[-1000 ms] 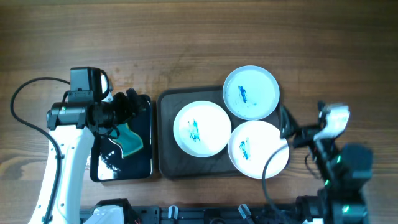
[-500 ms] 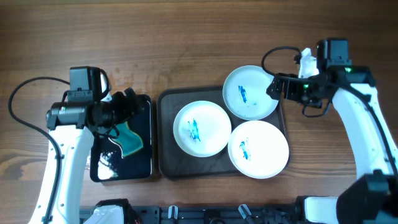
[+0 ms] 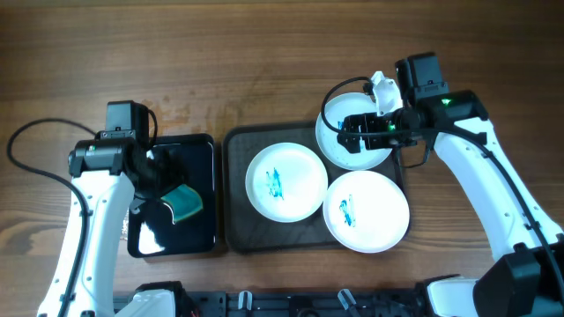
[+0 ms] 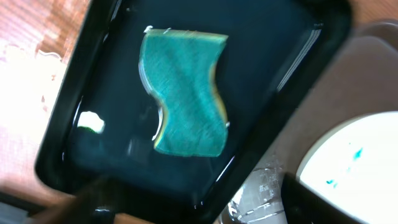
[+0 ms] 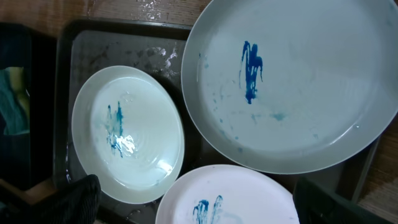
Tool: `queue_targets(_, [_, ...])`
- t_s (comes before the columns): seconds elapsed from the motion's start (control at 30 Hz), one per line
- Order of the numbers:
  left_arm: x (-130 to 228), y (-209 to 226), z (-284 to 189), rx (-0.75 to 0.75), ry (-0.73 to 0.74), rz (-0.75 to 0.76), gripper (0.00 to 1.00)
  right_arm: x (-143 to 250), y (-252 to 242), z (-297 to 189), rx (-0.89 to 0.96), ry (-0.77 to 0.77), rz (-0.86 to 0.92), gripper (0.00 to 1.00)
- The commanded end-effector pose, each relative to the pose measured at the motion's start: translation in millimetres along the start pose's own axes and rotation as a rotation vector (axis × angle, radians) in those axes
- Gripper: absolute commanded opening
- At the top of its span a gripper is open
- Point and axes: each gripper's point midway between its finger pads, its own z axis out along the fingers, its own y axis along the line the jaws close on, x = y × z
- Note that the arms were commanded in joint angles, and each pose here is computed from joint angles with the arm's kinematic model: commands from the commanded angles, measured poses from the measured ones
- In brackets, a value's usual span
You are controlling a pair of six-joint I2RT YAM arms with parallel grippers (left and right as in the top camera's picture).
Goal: Clean dirty plates on tray and stack at the side
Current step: 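Grasp the green sponge with the left gripper and lift it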
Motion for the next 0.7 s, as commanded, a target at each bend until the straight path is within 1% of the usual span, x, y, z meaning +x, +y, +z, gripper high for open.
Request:
queue_targets(0.0, [-1,7,4,-0.038,0.012,-0.212,0.58,-11,8,-6,-0.033,-0.032,0.026,1.0])
queue_targets(0.03, [1,3,5,-0.022,0.026,-0.212,0.55,-12,8,-6,-0.034,-0.035,0.025,1.0])
queue_targets(0.07, [1,2,6,-0.017,0.033,-0.213,0.46,-11,8,-6,-0.035,-0.034,0.026,1.0])
queue_targets(0.1, [2,2,7,-0.022,0.039,-0.226,0.42,-11,9,-6,-0.037,-0.032,0.026,1.0])
queue_targets(0.17, [1,0,14,-0.016,0.049,-0.231,0.5,-10,11,-6,-0.052,-0.027,0.027,1.0])
queue_targets(0.2, [1,-1,19,-0.015,0.057,-0.232,0.47,-10,13,-6,-0.059,-0.027,0.027,1.0])
queue_targets(0.23, [0,-4,25,-0.006,0.061,-0.232,0.51,-10,13,-6,-0.063,-0.027,0.026,1.0])
queue_targets(0.27, [0,-6,30,0.005,0.064,-0.231,0.69,-10,13,-6,-0.063,-0.027,0.026,1.0])
queue_targets(0.3, [-2,-8,34,0.018,0.06,-0.231,0.75,-10,13,-6,-0.063,-0.027,0.025,1.0])
queue_targets(0.33, [-4,-9,37,0.025,0.052,-0.231,0.9,-10,13,-6,-0.063,-0.027,0.023,1.0])
queue_targets(0.37, [-5,-10,38,0.031,0.044,-0.231,1.0,-10,13,-6,-0.063,-0.026,0.023,1.0])
queue_targets(0.43, [-10,-13,38,0.044,0.027,-0.222,1.0,-9,13,-6,-0.063,-0.024,0.025,1.0])
queue_targets(0.47, [-12,-16,38,0.06,0.019,-0.163,0.96,-9,13,-6,-0.063,-0.023,0.02,1.0])
queue_targets(0.53, [-11,-24,38,0.104,0.02,0.058,0.92,-9,13,-6,-0.063,-0.023,0.018,1.0])
queue_targets(0.57, [-10,-22,38,0.099,0.024,0.125,0.9,-9,13,-6,-0.063,-0.023,0.018,1.0])
queue_targets(0.6, [-8,-21,38,0.094,0.03,0.157,0.88,-9,13,-6,-0.063,-0.023,0.017,1.0])
queue_targets(0.63, [-7,-19,38,0.09,0.035,0.159,0.79,-9,13,-6,-0.062,-0.023,0.017,1.0])
queue_targets(0.67, [-6,-16,38,0.074,0.037,0.156,0.59,-9,13,-6,-0.063,-0.023,0.01,1.0])
